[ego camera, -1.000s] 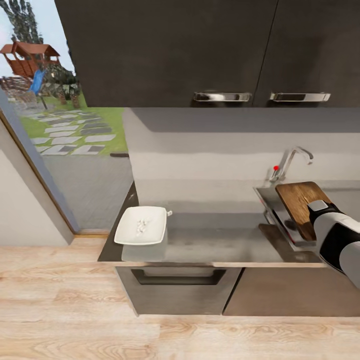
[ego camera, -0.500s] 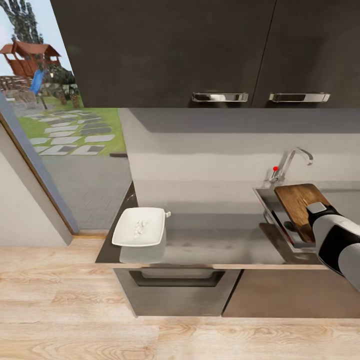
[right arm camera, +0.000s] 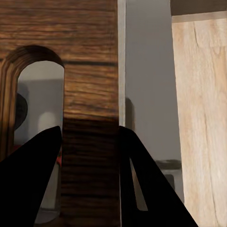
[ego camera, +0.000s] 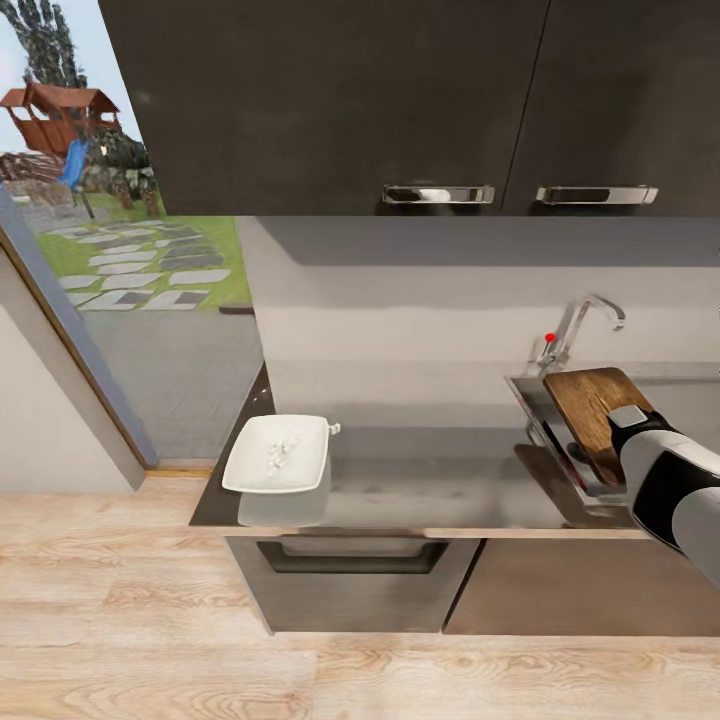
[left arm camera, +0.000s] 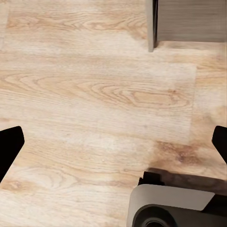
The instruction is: In the kitchen, take the Vidalia onion out of the sink, dice it on the chopping board with the paring knife, put the diced onion into the bowl on the countertop, then place both the paring knife and the chopping board into the sink.
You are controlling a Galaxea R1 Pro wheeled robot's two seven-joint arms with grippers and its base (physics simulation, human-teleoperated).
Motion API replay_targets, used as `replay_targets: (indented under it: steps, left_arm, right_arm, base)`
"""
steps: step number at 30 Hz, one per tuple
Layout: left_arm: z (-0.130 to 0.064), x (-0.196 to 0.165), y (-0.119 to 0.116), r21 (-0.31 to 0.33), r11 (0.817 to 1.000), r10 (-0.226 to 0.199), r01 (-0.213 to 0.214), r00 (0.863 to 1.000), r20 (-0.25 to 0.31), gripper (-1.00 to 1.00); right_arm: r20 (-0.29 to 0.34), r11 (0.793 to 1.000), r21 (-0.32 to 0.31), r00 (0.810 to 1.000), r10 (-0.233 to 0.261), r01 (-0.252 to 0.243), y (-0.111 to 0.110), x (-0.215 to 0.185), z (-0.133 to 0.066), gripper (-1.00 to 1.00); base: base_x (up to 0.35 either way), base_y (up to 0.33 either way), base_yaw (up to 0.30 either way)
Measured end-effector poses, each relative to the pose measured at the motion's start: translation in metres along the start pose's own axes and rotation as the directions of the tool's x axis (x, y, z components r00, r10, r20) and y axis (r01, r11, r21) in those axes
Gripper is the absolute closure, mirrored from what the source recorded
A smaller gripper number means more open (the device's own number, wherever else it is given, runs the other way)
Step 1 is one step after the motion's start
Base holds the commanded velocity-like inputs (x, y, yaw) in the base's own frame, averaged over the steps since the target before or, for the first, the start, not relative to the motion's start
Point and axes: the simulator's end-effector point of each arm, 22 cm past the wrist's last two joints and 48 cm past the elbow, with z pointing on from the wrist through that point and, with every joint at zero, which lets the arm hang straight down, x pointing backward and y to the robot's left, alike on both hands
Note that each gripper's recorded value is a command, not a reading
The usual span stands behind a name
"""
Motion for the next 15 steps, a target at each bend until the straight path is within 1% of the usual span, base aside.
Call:
replay_targets:
  steps: [3,7,12,15]
  left_arm:
    - [-0.0001,0.0001,-0.0004,0.001,1.0,0.0,0.0,1.0,0.0,-1.0]
    - [-0.0006,0.0001,-0.0022,0.003,1.0,-0.001,0.001,1.0,0.0,-1.0]
    - [-0.0005,0.0,-0.0022,0.003,1.0,-0.001,0.001,1.0,0.0,-1.0]
    - [-0.0006,-0.0001,-0.0024,0.003,1.0,-0.002,0.002,1.0,0.001,-1.0]
  right_arm:
    - [0.0,1.0,0.0,1.0,-0.001,0.001,0.0003,0.0005,-0.0003,1.0]
    - [-0.004,1.0,-0.002,1.0,-0.002,0.002,0.0012,0.0031,-0.0015,1.0]
    - [-0.004,1.0,-0.001,1.0,-0.007,0.006,0.0009,0.0048,-0.0011,1.0]
    - [-0.007,1.0,-0.004,1.0,-0.01,0.01,0.0022,0.0083,-0.0026,1.0]
  base:
    - [0.03,-0.23,0.0]
    - [0.126,-0.205,0.0]
    - [0.03,-0.031,0.0]
    - [0.126,-0.002,0.0]
